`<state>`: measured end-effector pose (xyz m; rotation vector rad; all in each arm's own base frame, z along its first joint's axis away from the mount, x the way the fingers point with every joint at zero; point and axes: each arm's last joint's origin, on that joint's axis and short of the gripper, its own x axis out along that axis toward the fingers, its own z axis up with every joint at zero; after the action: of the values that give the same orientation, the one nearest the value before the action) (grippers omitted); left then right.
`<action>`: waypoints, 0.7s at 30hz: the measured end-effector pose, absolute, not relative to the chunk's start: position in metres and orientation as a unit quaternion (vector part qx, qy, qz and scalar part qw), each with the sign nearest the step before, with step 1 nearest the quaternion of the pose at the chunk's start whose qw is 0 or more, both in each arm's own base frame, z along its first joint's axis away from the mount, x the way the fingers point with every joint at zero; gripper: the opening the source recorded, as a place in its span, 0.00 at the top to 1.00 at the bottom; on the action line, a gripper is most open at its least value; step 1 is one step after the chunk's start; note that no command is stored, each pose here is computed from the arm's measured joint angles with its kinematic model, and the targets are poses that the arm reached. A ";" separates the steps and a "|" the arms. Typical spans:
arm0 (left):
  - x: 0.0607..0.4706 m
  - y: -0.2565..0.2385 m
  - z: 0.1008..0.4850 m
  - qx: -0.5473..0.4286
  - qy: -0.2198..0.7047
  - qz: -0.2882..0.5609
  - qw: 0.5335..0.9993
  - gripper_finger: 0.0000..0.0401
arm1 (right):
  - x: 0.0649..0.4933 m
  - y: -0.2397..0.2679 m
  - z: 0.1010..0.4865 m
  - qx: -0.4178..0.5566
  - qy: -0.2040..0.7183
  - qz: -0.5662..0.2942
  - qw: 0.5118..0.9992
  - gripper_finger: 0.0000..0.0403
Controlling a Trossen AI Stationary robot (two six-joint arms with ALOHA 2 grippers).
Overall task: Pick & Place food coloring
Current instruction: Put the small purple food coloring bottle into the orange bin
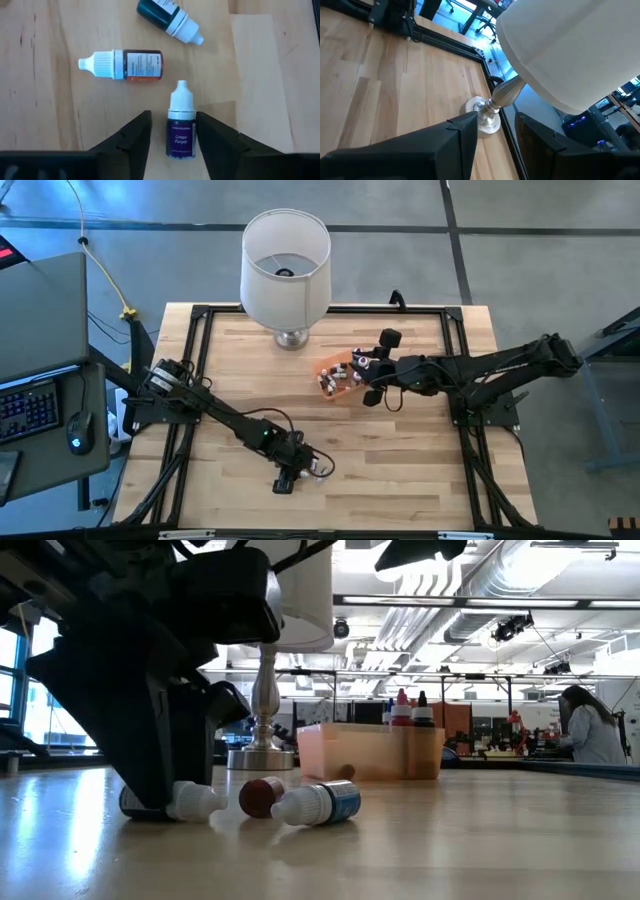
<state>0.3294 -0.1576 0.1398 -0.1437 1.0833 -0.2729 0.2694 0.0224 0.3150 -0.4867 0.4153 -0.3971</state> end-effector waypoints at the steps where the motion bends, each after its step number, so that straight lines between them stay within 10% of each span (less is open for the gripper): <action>1: 0.329 -0.157 0.139 -0.068 0.514 -0.129 0.845 0.63 | 0.269 0.022 0.315 -0.237 0.203 -0.193 0.930 0.69; 10: 0.332 -0.153 0.139 -0.076 0.518 -0.129 0.842 0.84 | 0.270 0.023 0.315 -0.220 0.199 -0.186 0.937 0.69; 21: 0.354 -0.124 0.173 -0.030 0.566 -0.063 0.821 0.82 | 0.269 0.023 0.311 -0.226 0.216 -0.186 0.932 0.69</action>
<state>0.3538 -0.1237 0.1735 -0.0647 1.2053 -0.1351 0.2685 0.0227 0.3115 -0.4632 0.4411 -0.3809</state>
